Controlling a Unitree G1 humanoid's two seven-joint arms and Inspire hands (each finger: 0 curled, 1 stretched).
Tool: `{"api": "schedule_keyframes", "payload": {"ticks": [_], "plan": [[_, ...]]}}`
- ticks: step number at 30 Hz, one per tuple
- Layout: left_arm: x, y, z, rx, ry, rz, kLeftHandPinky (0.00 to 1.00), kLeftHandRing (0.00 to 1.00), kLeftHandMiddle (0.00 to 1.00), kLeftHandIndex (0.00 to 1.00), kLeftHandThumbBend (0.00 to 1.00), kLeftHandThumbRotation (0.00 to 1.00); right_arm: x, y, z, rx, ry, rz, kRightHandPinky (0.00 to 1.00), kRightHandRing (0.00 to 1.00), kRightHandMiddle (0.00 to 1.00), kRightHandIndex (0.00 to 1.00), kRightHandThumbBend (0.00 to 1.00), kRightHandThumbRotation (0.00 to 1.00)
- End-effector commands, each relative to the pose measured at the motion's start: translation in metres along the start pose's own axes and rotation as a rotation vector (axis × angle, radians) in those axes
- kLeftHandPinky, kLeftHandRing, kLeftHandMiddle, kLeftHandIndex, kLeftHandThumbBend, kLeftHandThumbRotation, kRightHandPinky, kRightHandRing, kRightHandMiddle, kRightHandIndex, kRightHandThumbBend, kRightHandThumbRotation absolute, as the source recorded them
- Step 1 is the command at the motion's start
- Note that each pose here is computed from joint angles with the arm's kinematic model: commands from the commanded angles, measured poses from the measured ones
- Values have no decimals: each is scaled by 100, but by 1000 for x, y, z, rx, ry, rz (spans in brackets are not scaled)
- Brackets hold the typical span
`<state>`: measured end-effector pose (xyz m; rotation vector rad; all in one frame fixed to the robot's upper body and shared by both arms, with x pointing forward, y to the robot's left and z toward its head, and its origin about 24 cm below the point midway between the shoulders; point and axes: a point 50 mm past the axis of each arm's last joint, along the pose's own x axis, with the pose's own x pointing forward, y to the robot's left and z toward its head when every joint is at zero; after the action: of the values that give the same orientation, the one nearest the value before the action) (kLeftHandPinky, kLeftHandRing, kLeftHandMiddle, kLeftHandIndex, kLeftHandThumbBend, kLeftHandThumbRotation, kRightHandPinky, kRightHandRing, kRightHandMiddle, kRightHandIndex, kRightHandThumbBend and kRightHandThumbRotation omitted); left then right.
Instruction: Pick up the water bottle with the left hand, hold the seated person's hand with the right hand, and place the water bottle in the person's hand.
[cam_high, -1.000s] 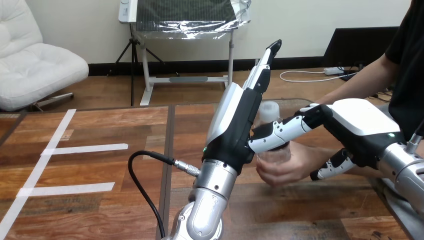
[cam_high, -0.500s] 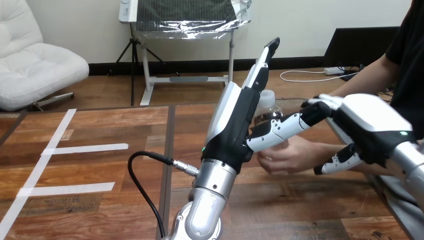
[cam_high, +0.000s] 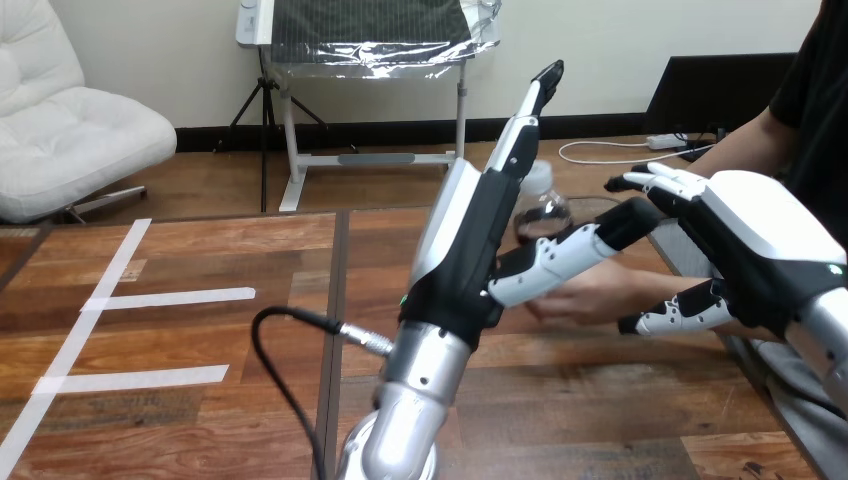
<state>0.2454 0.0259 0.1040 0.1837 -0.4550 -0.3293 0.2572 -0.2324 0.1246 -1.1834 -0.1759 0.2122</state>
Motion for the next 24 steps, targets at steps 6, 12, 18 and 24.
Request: {"api": "schedule_keyframes", "payload": {"ticks": [6,12,18,24], "plan": [[-21,13,18,-118,-62,91,100,100,100,100,85,87,-18,-15,35,185,-118,-197,80,92,94,87,60,0],[-39,21,16,-94,-56,128,100,100,100,100,79,91,-25,-3,44,312,-157,-276,79,90,92,86,53,0],[-54,27,13,-81,-40,155,100,99,100,100,71,94,-28,9,52,403,-202,-355,76,86,89,83,47,0],[-69,32,11,-90,-23,170,100,99,100,99,65,94,-31,22,60,519,-248,-385,69,83,88,81,40,0]]}}
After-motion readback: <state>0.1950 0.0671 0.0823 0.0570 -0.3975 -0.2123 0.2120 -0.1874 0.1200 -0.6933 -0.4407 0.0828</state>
